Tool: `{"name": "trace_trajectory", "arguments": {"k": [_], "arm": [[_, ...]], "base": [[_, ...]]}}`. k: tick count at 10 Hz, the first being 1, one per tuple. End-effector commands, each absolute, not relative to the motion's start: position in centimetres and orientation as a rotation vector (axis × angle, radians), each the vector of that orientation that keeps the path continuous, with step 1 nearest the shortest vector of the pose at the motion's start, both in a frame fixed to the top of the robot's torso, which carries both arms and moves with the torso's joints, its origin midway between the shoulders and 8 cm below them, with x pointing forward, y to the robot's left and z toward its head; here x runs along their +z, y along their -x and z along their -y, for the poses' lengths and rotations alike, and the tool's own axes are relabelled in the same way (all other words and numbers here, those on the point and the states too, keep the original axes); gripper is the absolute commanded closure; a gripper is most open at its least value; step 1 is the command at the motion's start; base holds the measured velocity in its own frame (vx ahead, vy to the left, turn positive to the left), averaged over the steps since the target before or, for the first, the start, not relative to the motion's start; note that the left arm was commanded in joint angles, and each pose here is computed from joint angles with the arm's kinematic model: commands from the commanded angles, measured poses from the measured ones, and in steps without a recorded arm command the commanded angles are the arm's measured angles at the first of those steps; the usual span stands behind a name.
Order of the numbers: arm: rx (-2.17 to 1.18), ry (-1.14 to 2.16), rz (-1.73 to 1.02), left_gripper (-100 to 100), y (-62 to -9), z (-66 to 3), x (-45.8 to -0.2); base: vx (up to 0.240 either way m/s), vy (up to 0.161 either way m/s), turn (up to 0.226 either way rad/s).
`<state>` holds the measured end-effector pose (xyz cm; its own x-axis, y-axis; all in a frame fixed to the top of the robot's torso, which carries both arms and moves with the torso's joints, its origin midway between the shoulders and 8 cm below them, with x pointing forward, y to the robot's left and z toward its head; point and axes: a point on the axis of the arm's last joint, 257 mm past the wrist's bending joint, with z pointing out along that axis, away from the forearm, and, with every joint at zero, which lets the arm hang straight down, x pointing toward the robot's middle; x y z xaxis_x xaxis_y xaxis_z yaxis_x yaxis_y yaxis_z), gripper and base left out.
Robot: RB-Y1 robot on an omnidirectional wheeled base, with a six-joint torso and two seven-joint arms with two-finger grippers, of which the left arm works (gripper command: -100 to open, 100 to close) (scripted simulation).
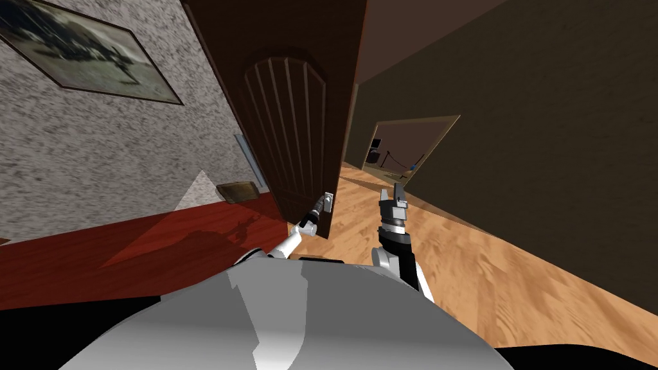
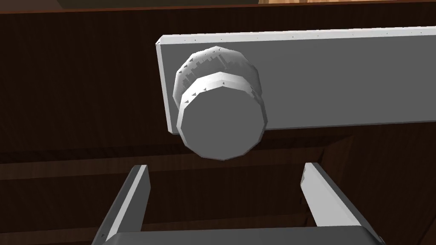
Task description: Push the door open
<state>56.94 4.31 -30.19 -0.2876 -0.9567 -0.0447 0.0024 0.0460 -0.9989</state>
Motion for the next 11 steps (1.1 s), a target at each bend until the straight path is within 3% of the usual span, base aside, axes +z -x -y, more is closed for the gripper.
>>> {"name": "trace_trajectory", "arguments": {"k": [1,3,4,9,11], "arm": [[-1.409,1.042,-1.436,-100,-56.7,-2.9,-29.8],[-1.414,1.044,-1.433,-100,-56.8,-2.8,-29.6],[-1.414,1.044,-1.433,100,-56.8,-2.8,-29.6],[-1.414,1.044,-1.433,100,-56.8,-2.8,-29.6],[-1.371,1.045,-1.426,100,-57.3,-5.3,-30.1]], "base": [[0.178,-0.109,-0.021],[0.092,-0.061,-0.003],[0.000,0.000,0.000],[-0.011,0.007,-0.005],[0.085,-0.100,0.053]]}}
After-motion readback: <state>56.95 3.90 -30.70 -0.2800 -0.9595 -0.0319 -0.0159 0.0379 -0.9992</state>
